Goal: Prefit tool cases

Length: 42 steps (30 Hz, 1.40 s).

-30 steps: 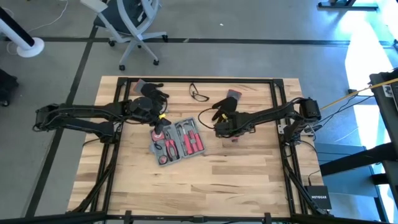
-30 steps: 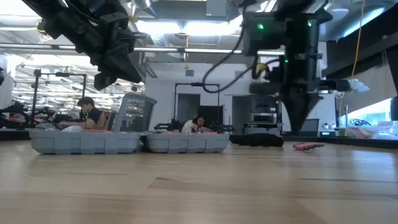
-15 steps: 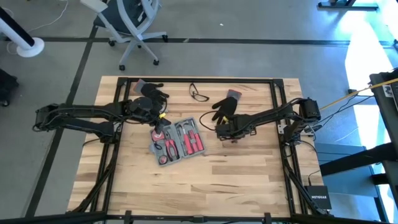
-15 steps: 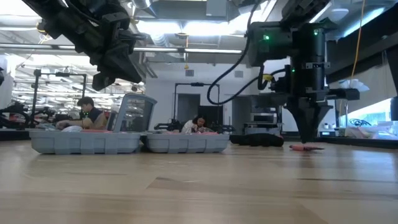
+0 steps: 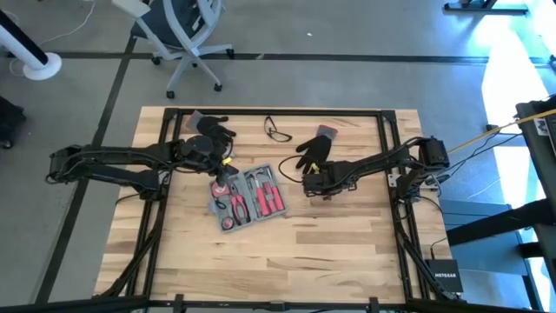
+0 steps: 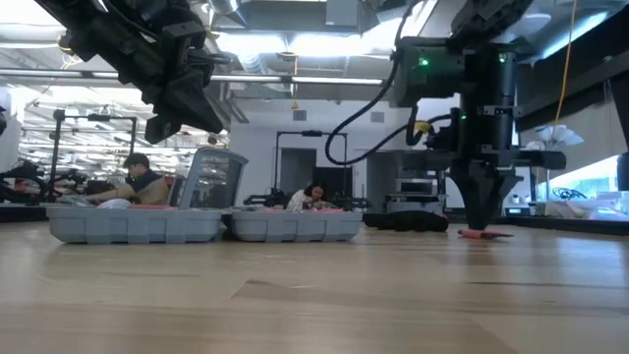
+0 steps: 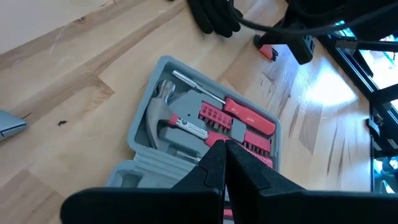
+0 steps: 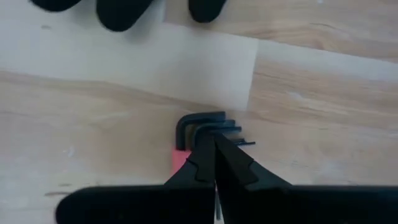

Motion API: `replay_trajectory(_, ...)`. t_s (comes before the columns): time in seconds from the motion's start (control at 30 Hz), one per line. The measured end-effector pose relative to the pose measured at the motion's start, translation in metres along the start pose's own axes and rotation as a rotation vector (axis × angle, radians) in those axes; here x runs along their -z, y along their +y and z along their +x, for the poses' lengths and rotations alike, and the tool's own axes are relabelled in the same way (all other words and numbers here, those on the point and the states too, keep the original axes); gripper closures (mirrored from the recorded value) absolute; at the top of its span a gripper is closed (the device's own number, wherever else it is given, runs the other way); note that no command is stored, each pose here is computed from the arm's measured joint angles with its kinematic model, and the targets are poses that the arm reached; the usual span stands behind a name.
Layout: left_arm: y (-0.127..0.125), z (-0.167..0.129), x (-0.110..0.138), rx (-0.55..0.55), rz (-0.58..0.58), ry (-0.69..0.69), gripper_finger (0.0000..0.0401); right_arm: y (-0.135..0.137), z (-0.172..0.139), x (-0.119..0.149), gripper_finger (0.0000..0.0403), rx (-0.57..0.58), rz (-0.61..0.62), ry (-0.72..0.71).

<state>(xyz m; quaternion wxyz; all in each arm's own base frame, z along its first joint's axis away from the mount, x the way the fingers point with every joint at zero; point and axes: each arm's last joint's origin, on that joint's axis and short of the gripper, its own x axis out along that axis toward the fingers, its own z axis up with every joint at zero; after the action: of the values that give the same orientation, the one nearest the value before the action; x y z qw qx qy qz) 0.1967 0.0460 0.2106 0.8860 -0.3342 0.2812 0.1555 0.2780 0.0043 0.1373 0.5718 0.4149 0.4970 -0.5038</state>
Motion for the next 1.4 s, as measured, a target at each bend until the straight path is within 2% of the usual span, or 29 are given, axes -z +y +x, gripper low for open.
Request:
replay_trajectory(0.23,0.0,0.0,0.0,-0.007,0.0,-0.005,0.0401,-0.002,-0.002,-0.001,0.0403,-0.012,-0.004,-0.002)
replay_trajectory(0.47,0.0,0.0,0.0,-0.008,0.0,-0.006,0.0401,-0.005,-0.041,-0.009,0.0403,-0.037,-0.006,-0.088)
replay_trajectory(0.6,0.0,0.0,0.0,-0.009,0.001,-0.006,0.0401,-0.006,-0.054,-0.009,0.04,-0.102,0.008,-0.05)
replay_trajectory(0.7,0.0,0.0,0.0,-0.012,0.013,-0.008,0.0401,-0.003,-0.052,-0.003,0.039,-0.136,-0.015,-0.001)
replay_trajectory(0.87,0.0,0.0,0.0,-0.012,0.014,-0.009,0.0401,0.0,-0.045,0.005,0.0336,-0.171,0.002,0.012)
replay_trajectory(1.2,0.0,0.0,0.0,-0.013,0.016,-0.007,0.0401,0.002,-0.034,0.005,0.0166,-0.12,0.019,-0.011)
replay_trajectory(1.4,0.0,0.0,0.0,-0.012,0.011,-0.008,0.0401,0.007,-0.016,0.008,0.0119,-0.055,0.006,0.012)
